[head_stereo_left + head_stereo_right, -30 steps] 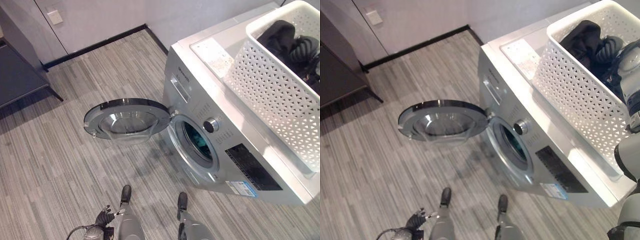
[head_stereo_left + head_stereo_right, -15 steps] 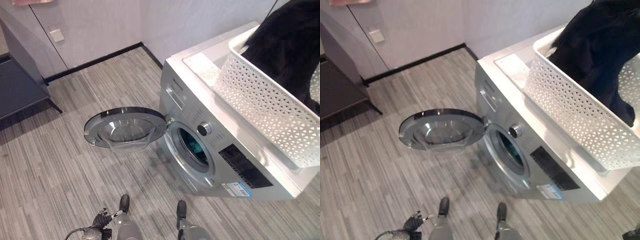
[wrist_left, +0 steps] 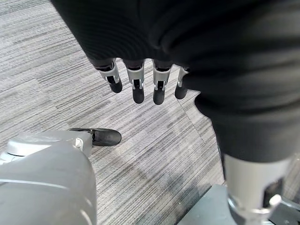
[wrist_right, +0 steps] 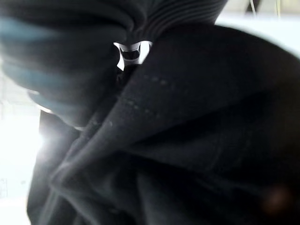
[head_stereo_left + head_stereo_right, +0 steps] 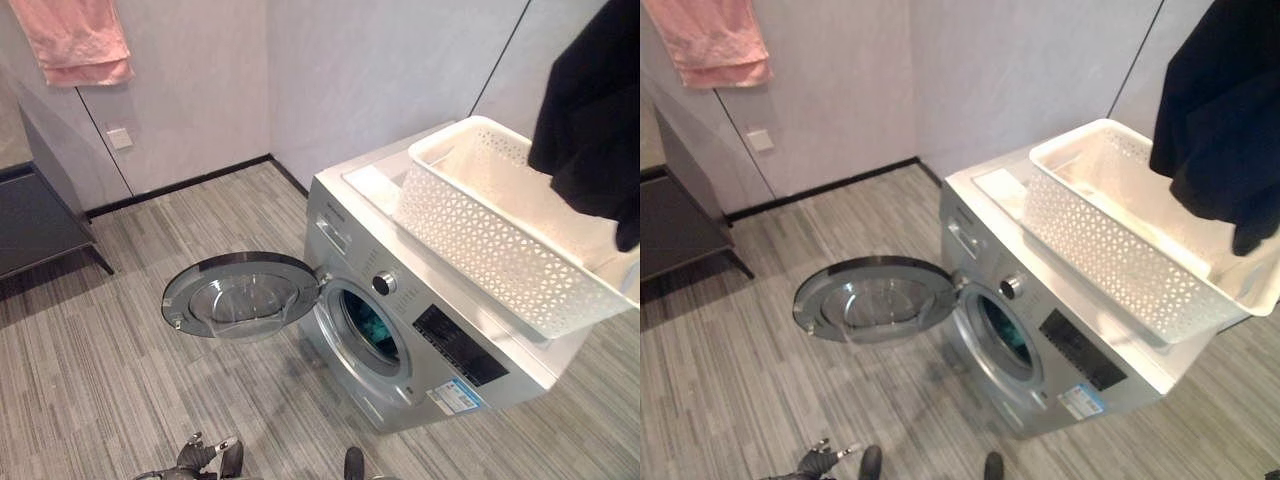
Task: Grab the laundry basket,head to the washer,open it,put in the laundry and shut it.
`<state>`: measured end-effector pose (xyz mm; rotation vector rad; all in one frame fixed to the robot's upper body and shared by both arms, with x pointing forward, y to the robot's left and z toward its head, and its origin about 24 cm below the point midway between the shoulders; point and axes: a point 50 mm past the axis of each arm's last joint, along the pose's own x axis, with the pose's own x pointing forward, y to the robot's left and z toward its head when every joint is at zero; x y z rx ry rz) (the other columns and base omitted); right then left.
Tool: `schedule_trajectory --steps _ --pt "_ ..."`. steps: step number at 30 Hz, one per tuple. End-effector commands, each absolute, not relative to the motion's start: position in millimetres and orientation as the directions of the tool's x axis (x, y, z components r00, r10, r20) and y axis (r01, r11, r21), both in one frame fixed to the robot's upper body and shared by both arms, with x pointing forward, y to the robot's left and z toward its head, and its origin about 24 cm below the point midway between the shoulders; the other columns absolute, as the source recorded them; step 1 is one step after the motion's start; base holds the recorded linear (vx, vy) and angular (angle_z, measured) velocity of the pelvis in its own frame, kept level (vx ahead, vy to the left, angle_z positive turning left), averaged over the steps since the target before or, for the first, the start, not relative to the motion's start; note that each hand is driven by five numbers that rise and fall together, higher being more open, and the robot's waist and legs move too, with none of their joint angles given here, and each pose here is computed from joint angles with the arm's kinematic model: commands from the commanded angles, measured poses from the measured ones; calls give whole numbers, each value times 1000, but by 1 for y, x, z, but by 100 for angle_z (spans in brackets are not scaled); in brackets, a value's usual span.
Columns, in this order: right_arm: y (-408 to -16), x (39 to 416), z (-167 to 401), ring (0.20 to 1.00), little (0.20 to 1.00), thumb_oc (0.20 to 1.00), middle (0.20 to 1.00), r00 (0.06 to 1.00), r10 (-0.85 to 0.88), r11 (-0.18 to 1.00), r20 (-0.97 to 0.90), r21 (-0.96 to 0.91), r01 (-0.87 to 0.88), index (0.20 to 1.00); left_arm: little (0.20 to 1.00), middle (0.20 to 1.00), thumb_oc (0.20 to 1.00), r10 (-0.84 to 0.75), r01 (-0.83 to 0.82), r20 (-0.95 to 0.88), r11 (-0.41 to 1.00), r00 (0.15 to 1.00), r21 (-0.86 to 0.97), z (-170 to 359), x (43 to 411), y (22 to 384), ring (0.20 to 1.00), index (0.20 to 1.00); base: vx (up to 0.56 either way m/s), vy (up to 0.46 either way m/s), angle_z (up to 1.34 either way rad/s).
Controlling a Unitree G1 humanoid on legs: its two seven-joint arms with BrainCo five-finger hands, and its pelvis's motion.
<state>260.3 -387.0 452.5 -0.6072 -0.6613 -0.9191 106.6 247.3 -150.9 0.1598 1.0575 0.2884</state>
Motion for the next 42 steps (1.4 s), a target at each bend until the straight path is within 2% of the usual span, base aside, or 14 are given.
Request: schedule_trajectory --steps 1,6,11,15,17,19,20,23,24,28,29,31,36,42 --pt "-389 216 484 200 200 200 200 201 -479 362 854 -16 932 200 1000 1000 1000 372 -94 -791 922 486 376 -141 120 270 1000 1000 -35 27 -8" --pt "-399 185 491 200 200 200 200 49 -474 228 879 69 971 200 1000 1000 1000 405 -98 -756 903 515 417 -135 128 277 1000 1000 1 43 -18" --pt "-395 173 500 200 200 200 200 20 -432 178 901 63 982 200 1000 1000 1000 413 -129 -732 902 542 413 -132 135 274 1000 1000 -19 34 -13" --pt "-385 169 497 200 200 200 200 1 -358 171 934 64 983 200 1000 1000 1000 370 -118 -678 914 635 388 -122 156 264 1000 1000 -19 42 -8" --pt "-374 173 490 200 200 200 200 1 -296 178 955 54 983 200 1000 1000 1000 330 -129 -605 927 725 352 -108 177 257 1000 1000 -48 50 -27" --pt "-374 174 483 200 200 200 200 0 -286 167 958 50 985 200 1000 1000 1000 325 -138 -577 929 749 345 -102 183 257 1000 1000 -28 37 -21" --pt "-368 182 469 200 200 200 200 24 -262 186 965 26 982 200 1000 1000 1000 312 -156 -505 932 804 328 -86 200 256 1000 1000 -45 54 -14" --pt "-365 188 449 200 200 200 200 50 -247 205 968 1 979 200 1000 1000 1000 295 -151 -435 930 851 334 -71 213 257 1000 1000 -26 28 -4" --pt "-359 197 428 200 200 200 200 98 -227 226 969 -45 973 200 1000 1000 1000 262 -143 -344 931 902 336 -50 229 254 1000 1000 -24 31 -7" --pt "-348 209 372 200 200 200 200 196 -226 305 954 -122 945 200 1000 1000 1000 156 -83 -182 931 971 354 -10 253 242 1000 1000 -28 30 -17" --pt "-348 208 371 200 200 200 200 197 -229 304 953 -122 945 200 1000 1000 1000 156 -82 -182 930 971 358 -10 253 243 1000 1000 -15 24 -6" --pt "-336 217 334 200 200 200 200 294 -253 397 922 -178 901 200 1000 1000 1000 58 -11 -113 923 992 384 16 272 228 1000 1000 -29 38 -4" --pt "-317 226 288 200 200 200 200 435 -276 546 857 -233 805 200 1000 1000 1000 -125 118 3 944 992 307 59 296 193 1000 1000 -19 26 -2" --pt "-303 215 264 200 200 200 200 528 -237 633 816 -283 721 200 1000 1000 1000 -347 312 52 892 936 327 94 307 158 1000 1000 -9 16 15"
